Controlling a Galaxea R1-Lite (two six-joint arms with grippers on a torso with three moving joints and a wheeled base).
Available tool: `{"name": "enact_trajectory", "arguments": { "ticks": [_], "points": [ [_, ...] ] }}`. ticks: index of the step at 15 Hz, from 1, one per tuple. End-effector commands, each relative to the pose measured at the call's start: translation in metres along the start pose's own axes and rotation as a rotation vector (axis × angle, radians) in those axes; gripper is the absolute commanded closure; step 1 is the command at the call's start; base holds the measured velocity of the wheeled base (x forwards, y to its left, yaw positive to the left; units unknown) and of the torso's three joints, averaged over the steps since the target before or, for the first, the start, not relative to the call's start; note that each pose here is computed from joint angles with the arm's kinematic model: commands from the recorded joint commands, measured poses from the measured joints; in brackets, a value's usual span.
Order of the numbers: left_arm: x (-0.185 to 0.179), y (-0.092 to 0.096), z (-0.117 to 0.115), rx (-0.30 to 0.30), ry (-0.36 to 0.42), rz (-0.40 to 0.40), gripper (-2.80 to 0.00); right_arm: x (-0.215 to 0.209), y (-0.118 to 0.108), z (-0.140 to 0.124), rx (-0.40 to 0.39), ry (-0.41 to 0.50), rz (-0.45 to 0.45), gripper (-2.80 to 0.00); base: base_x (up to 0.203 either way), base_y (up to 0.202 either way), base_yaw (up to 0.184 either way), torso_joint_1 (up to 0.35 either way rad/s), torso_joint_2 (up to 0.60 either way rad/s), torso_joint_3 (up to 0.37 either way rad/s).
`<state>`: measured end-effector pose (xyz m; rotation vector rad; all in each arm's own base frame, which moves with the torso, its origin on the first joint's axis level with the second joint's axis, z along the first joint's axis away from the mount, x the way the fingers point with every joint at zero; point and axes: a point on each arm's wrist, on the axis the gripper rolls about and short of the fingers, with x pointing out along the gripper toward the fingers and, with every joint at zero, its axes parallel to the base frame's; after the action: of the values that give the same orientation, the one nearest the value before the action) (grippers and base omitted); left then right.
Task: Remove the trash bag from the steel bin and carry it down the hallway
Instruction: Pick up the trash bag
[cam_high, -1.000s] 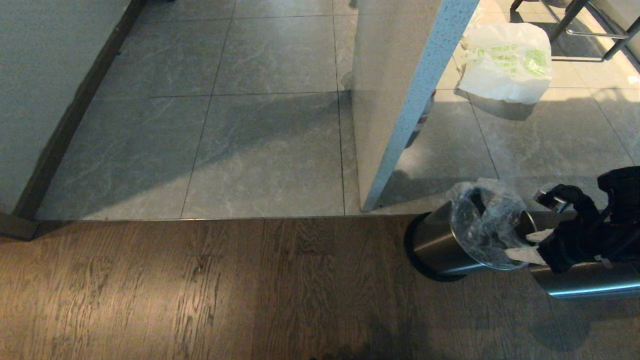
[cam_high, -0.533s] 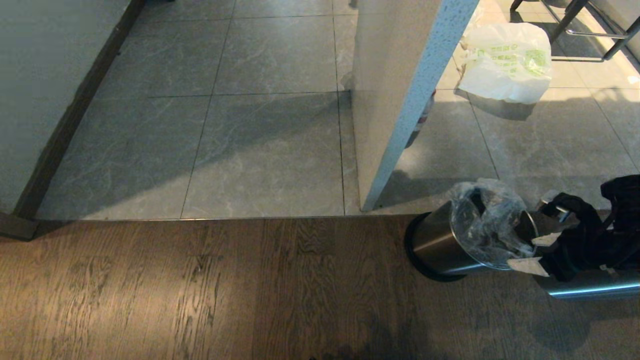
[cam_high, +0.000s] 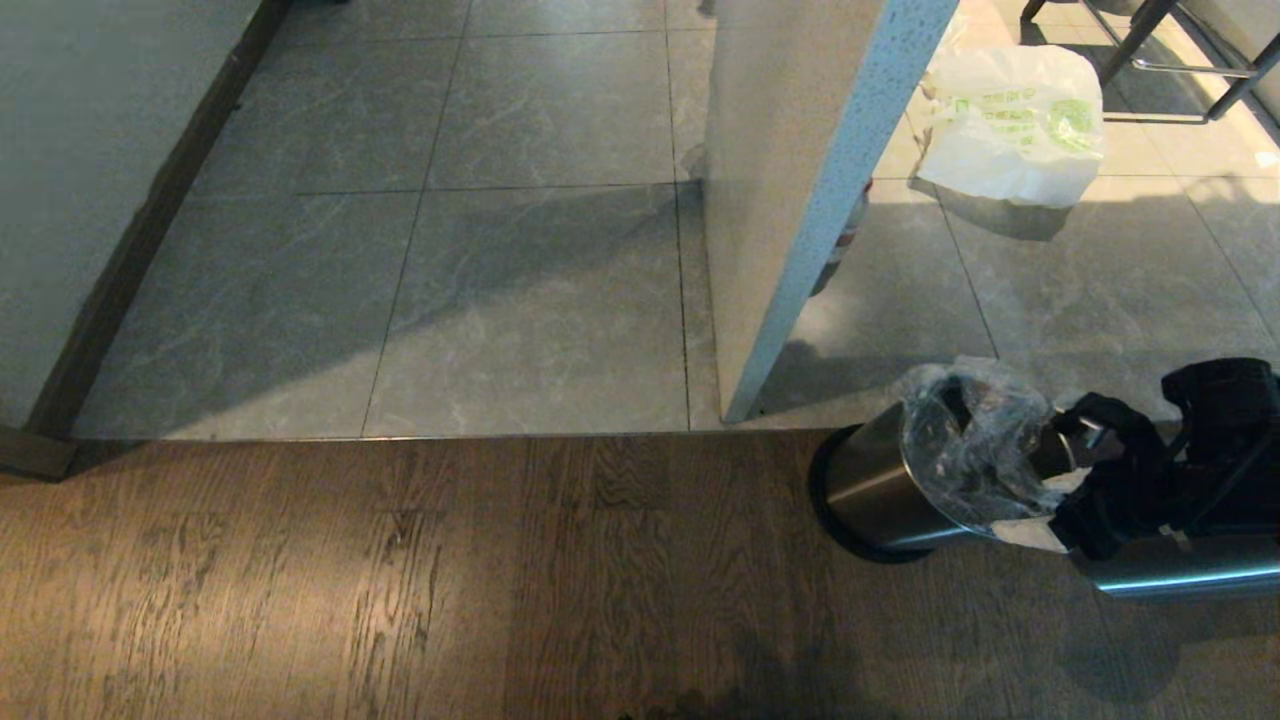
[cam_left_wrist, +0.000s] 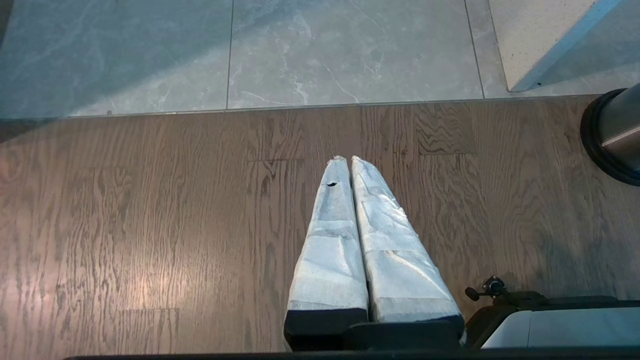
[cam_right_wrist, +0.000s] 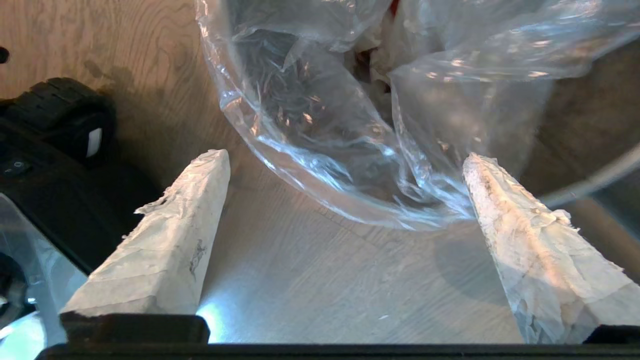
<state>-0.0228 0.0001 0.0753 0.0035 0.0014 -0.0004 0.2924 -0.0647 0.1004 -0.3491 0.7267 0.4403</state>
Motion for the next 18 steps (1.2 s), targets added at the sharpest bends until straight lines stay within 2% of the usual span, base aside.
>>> {"name": "enact_trajectory", "arguments": {
  "ticks": [1, 7, 18],
  "points": [
    [0.0, 0.0, 0.0, 0.0, -0.001, 0.0, 0.0, 0.008, -0.001, -0.004, 0.012, 0.015, 0.017, -2.8, 0.0, 0.0, 0.0, 0.0, 0.0, 0.0],
    [0.0, 0.0, 0.0, 0.0, 0.0, 0.0, 0.0, 0.019, -0.003, -0.008, 0.04, 0.022, 0.023, -2.8, 0.0, 0.0, 0.0, 0.0, 0.0, 0.0],
    [0.0, 0.0, 0.0, 0.0, 0.0, 0.0, 0.0, 0.041, -0.012, -0.002, 0.017, -0.029, -0.003, -2.8, 0.0, 0.0, 0.0, 0.0, 0.0, 0.0]
  ]
}}
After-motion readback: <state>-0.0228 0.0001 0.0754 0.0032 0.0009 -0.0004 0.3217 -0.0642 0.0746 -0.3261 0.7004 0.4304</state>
